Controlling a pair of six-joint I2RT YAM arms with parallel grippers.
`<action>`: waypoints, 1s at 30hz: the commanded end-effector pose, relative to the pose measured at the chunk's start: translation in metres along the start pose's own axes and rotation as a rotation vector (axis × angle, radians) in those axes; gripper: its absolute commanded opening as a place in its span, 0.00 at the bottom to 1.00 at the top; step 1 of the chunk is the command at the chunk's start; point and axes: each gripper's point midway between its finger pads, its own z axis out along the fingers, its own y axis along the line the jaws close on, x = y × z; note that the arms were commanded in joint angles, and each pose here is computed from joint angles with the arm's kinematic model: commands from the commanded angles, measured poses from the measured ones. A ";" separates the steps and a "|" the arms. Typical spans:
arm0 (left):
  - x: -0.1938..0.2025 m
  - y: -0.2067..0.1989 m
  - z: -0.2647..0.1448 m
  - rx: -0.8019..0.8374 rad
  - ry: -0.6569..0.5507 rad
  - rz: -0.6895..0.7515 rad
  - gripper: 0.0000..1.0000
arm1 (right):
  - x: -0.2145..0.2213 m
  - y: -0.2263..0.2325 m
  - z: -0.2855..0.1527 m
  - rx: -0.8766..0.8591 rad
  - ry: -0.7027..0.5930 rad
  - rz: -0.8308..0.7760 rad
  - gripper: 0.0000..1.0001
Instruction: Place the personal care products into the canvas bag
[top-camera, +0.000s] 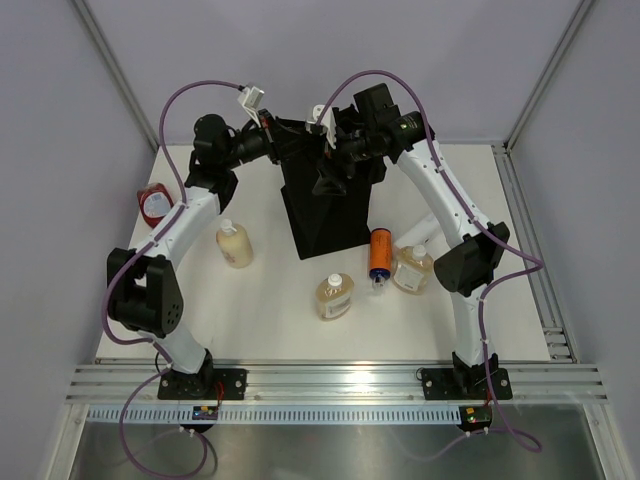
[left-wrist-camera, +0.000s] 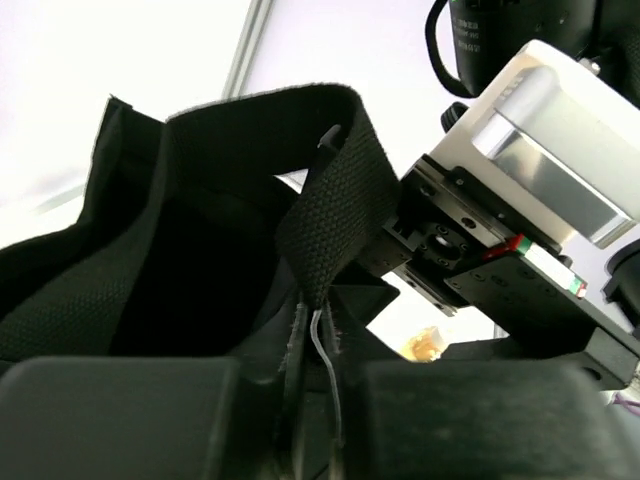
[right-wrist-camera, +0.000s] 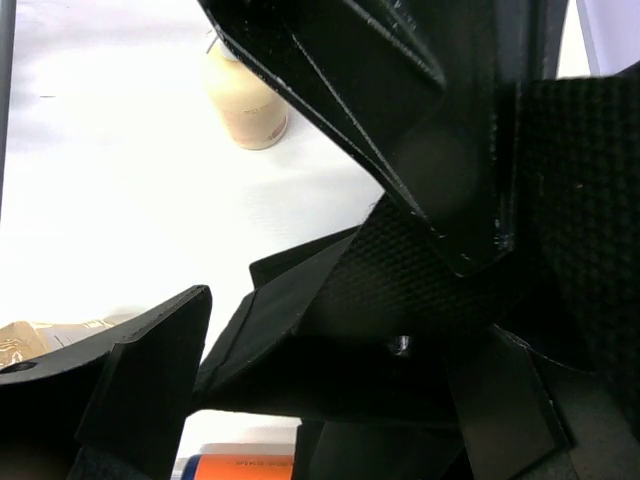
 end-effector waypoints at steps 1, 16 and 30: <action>-0.036 -0.020 0.003 0.056 -0.096 0.069 0.02 | -0.018 -0.003 -0.010 0.022 -0.046 -0.021 0.99; -0.102 0.013 -0.036 -0.053 -0.375 -0.029 0.00 | 0.005 -0.021 -0.032 0.091 -0.017 0.138 0.99; -0.120 0.090 -0.088 -0.266 -0.320 -0.033 0.00 | -0.063 -0.022 -0.112 0.022 -0.350 0.321 0.99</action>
